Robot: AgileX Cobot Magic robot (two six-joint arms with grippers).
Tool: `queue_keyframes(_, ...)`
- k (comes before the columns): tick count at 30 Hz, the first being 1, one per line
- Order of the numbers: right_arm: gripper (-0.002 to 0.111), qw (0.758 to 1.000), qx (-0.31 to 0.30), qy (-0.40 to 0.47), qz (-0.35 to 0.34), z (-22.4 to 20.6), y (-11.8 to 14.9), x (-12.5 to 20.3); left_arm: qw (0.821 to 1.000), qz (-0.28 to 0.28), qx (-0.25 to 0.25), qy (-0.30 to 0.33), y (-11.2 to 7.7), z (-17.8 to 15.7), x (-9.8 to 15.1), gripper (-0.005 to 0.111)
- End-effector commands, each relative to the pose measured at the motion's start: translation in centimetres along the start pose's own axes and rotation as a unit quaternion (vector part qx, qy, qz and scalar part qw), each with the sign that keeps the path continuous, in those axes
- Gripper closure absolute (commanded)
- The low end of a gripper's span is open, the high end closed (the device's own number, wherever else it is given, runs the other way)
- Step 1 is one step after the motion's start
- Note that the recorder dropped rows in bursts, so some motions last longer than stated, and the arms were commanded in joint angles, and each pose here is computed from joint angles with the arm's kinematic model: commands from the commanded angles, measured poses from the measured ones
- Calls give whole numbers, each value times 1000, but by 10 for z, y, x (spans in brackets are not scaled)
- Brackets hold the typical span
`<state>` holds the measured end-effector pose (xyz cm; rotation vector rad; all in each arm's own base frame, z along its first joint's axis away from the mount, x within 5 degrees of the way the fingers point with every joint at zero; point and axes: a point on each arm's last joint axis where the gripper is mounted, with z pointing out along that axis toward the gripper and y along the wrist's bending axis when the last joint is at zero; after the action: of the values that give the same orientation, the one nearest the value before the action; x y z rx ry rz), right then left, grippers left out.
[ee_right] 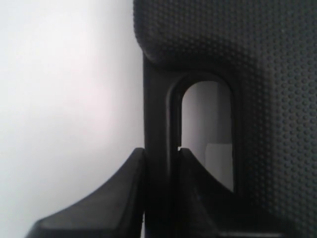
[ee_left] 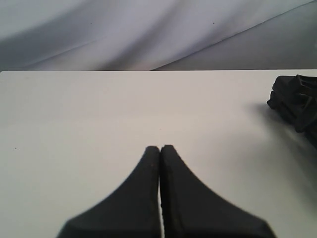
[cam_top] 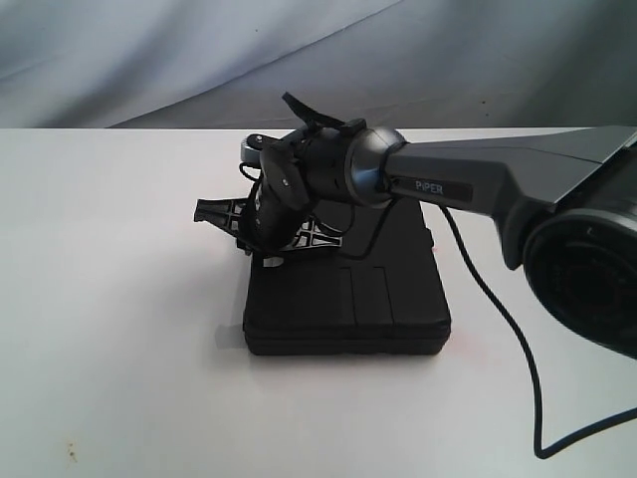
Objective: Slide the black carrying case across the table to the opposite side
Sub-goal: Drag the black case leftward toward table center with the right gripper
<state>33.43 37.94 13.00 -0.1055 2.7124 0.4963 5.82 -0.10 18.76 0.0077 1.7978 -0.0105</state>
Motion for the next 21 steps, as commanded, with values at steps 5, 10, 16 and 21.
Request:
queue_keyframes(5, 108, 997, -51, -51, -12, -7, 13, -11, 1000, -2, 0, 0, 0, 0, 1, 107)
queue_keyframes(10, 95, 997, -51, -52, -29, -7, 13, -11, 1000, -2, 0, 0, 0, 0, 1, 107)
queue_keyframes(16, 80, 997, -49, -50, -21, -7, 13, -10, 1000, -1, 0, 0, 0, 0, 1, 107)
queue_keyframes(21, 80, 997, -48, -50, -18, -7, 12, -10, 1000, -1, 0, 0, 0, 0, 1, 107)
